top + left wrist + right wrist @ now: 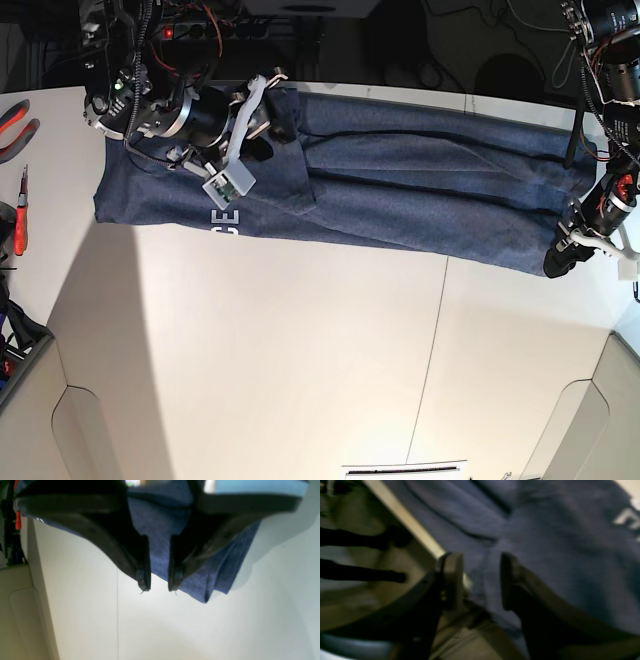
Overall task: Layout the t-shirt on the table in an organized manner, then fold the t-shirt properly
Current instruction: 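Release the right gripper and regrasp the folded shirt end, then release the left gripper and regrasp the folded shirt end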
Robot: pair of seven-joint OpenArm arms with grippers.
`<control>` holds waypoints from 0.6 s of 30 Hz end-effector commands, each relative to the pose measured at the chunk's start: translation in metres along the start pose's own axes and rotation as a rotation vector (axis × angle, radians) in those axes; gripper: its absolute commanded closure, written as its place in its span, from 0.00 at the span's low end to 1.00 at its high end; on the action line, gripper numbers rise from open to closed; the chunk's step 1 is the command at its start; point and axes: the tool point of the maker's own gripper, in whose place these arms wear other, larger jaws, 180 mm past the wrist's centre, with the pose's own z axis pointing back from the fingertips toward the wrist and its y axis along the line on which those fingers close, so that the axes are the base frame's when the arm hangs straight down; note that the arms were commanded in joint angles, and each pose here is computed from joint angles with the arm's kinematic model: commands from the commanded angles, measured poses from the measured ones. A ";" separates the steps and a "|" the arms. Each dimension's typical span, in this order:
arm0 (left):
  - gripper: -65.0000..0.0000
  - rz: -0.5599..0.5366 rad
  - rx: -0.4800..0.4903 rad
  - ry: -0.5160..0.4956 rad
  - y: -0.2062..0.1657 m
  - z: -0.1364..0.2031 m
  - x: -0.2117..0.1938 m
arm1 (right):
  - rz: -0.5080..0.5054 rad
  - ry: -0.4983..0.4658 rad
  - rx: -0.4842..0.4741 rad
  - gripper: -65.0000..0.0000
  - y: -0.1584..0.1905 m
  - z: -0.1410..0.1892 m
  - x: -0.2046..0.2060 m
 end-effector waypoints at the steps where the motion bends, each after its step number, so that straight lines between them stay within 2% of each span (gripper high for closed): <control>1: 0.75 -0.026 -0.020 -0.059 -0.004 0.002 0.026 | 0.000 -0.047 -0.050 0.77 -0.012 0.005 0.016; 3: 0.75 -0.026 -0.020 -0.059 -0.004 0.002 0.026 | -0.039 -0.052 -0.160 0.97 -0.039 0.011 0.021; 4: 0.75 -0.026 -0.020 -0.059 -0.004 0.002 0.026 | -0.069 -0.063 -0.209 1.00 -0.051 0.015 0.023; 7: 0.75 -0.026 -0.020 -0.059 -0.004 0.002 0.026 | -0.145 -0.156 -0.311 1.00 -0.081 0.031 0.034; 10: 0.75 -0.026 -0.020 -0.059 -0.004 0.002 0.026 | -0.190 -0.180 -0.369 1.00 -0.102 0.044 0.031; 14: 0.75 -0.026 -0.020 -0.060 -0.004 0.002 0.026 | -0.274 -0.195 -0.364 1.00 -0.109 0.053 0.018; 18: 0.75 -0.026 -0.020 -0.060 -0.004 0.002 0.026 | -0.320 -0.156 -0.367 1.00 -0.110 0.053 -0.006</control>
